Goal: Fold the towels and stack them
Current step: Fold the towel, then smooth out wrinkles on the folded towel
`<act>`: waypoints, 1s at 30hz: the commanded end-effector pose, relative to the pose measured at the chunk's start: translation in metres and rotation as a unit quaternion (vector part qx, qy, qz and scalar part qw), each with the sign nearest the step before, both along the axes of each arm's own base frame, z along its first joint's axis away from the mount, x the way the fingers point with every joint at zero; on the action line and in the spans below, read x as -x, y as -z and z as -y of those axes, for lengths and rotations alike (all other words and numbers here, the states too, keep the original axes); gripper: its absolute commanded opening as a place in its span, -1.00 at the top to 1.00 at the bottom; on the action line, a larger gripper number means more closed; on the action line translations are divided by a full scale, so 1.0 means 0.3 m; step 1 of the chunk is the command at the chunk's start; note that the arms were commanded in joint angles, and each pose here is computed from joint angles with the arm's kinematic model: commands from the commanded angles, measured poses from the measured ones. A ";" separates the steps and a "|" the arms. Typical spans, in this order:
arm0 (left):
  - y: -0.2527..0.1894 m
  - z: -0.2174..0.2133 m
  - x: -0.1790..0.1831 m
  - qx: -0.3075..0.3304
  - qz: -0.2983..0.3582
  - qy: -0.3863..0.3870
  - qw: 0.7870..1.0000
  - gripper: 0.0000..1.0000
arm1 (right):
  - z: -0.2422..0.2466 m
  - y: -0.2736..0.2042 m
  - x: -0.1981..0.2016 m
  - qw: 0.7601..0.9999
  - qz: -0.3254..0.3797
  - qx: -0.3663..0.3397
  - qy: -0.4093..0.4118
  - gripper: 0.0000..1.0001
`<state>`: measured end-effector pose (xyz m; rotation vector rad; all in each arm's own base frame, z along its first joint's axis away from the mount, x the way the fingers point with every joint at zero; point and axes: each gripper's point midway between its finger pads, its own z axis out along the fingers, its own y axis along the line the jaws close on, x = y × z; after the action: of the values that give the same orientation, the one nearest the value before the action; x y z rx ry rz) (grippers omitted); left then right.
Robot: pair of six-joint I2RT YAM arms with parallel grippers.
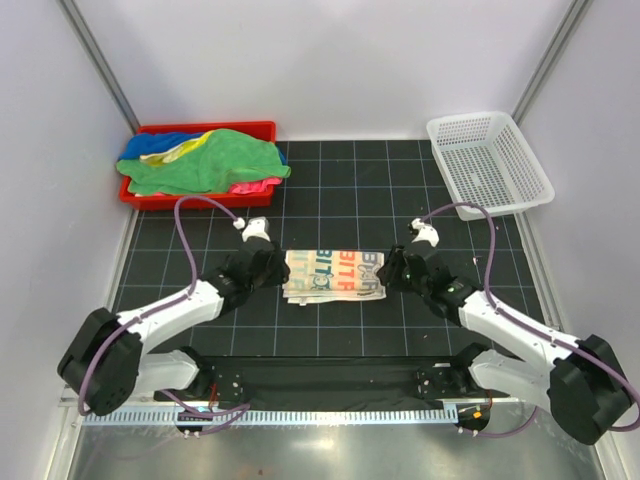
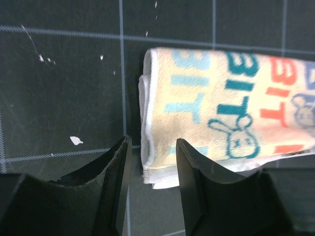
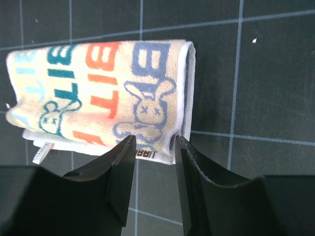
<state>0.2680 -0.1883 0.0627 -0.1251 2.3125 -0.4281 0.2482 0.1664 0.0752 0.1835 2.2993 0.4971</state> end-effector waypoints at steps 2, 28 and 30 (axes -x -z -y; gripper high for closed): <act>-0.128 0.005 -0.016 0.004 0.025 -0.006 1.000 0.10 | -0.001 -0.117 -0.032 0.999 0.032 -0.007 0.016 0.10; 0.137 0.115 0.118 -0.010 -0.070 0.042 0.997 0.39 | -0.041 0.133 0.041 0.999 -0.046 0.016 0.004 0.26; 0.106 0.121 0.106 -0.007 -0.061 0.042 0.997 0.39 | -0.038 0.129 0.039 0.999 -0.046 0.022 0.003 0.27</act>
<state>0.2363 -0.2214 0.0265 -0.0423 2.4566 -0.4372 0.2291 0.1742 0.0300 0.1769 2.4335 0.4321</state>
